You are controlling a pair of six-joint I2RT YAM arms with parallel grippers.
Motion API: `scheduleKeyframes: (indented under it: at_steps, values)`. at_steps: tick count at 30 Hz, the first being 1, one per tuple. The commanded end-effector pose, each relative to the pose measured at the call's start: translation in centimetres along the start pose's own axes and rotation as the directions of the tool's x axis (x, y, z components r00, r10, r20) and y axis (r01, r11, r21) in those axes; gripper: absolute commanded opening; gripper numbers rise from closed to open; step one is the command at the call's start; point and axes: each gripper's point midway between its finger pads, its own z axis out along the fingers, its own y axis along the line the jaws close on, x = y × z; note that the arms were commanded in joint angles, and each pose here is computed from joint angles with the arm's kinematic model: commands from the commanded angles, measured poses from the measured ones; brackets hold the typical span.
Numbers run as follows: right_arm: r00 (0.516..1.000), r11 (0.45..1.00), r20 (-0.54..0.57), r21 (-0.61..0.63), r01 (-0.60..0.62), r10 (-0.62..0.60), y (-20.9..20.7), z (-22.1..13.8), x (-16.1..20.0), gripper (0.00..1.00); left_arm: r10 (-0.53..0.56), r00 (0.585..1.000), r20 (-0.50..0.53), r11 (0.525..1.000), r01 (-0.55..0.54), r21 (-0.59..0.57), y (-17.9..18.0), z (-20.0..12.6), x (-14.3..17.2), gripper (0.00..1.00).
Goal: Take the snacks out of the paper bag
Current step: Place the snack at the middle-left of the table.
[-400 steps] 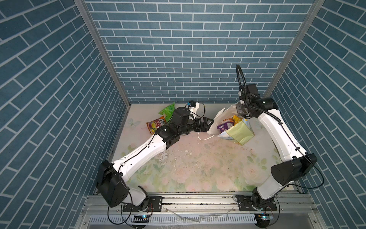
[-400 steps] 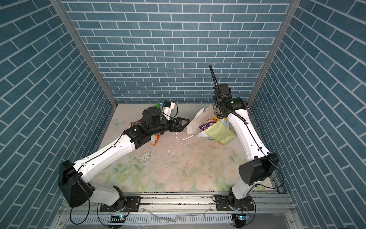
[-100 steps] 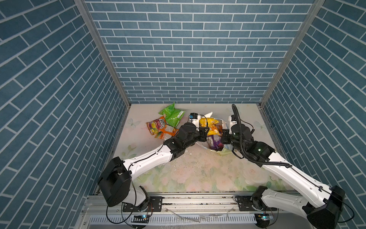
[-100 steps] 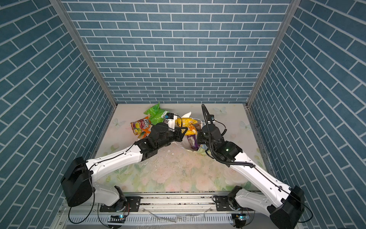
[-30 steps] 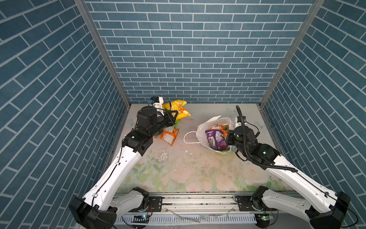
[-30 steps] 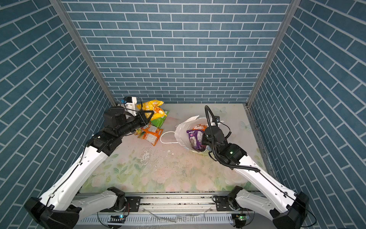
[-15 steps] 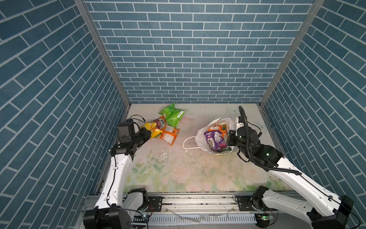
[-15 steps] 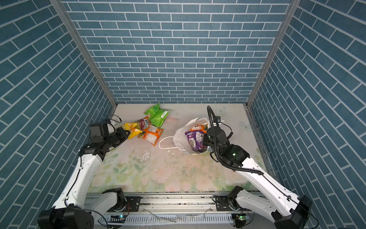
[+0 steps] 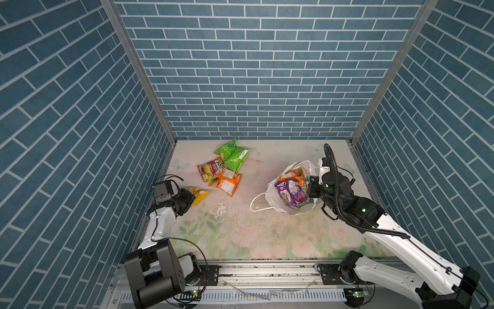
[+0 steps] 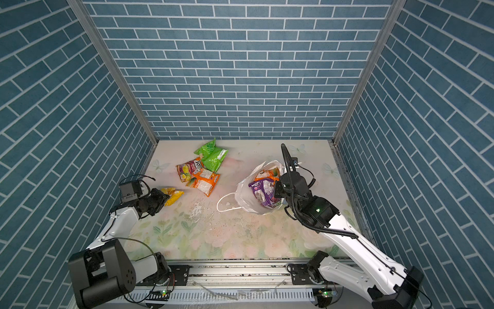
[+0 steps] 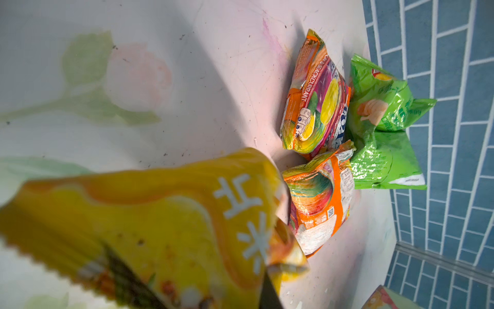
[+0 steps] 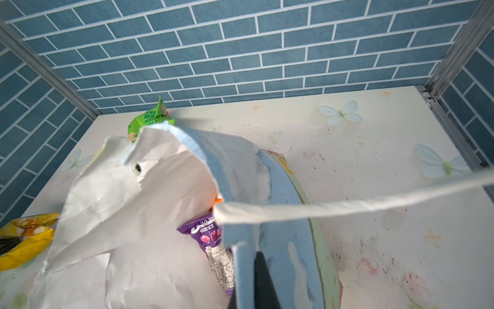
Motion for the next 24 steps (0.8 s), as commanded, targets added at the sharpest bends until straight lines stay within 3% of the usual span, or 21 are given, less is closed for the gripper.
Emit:
scheduleKeyframes:
  at_steps: [1,5,8,11,18,21,24]
  values:
    - [0.997,0.999,0.075,-0.031,-0.014,0.016,0.3,-0.8,-1.8,0.00,0.019,1.000,0.020,1.000,-0.019,0.006,-0.1,-0.1,-0.5,0.59]
    - [0.997,0.999,0.078,-0.041,-0.017,0.020,0.2,-1.2,-1.8,0.00,0.058,0.996,0.063,0.998,-0.058,0.002,-0.7,-1.2,-1.1,0.87]
    - [0.997,0.998,0.078,-0.055,-0.019,0.023,0.4,-1.4,-1.8,0.00,0.107,0.989,0.101,0.994,-0.108,0.000,-1.6,-2.6,-1.6,0.97]
    - [0.997,0.997,0.075,-0.069,-0.023,0.028,0.6,-1.6,-1.9,0.00,0.178,0.975,0.133,0.984,-0.178,-0.013,-2.7,-4.1,-1.5,1.00]
    - [0.997,0.996,0.062,-0.080,-0.045,0.050,0.6,-1.9,-1.7,0.00,0.322,0.918,0.233,0.930,-0.352,0.102,-10.3,-9.9,-0.8,1.00]
    - [0.997,0.995,0.045,-0.077,-0.058,0.062,0.5,-1.9,-1.3,0.00,0.387,0.877,0.283,0.875,-0.447,0.188,-14.8,-13.6,0.5,0.99]
    - [0.997,0.994,0.031,-0.085,-0.062,0.065,0.6,-2.0,-1.1,0.00,0.463,0.820,0.338,0.788,-0.555,0.266,-18.9,-17.4,2.6,0.99]
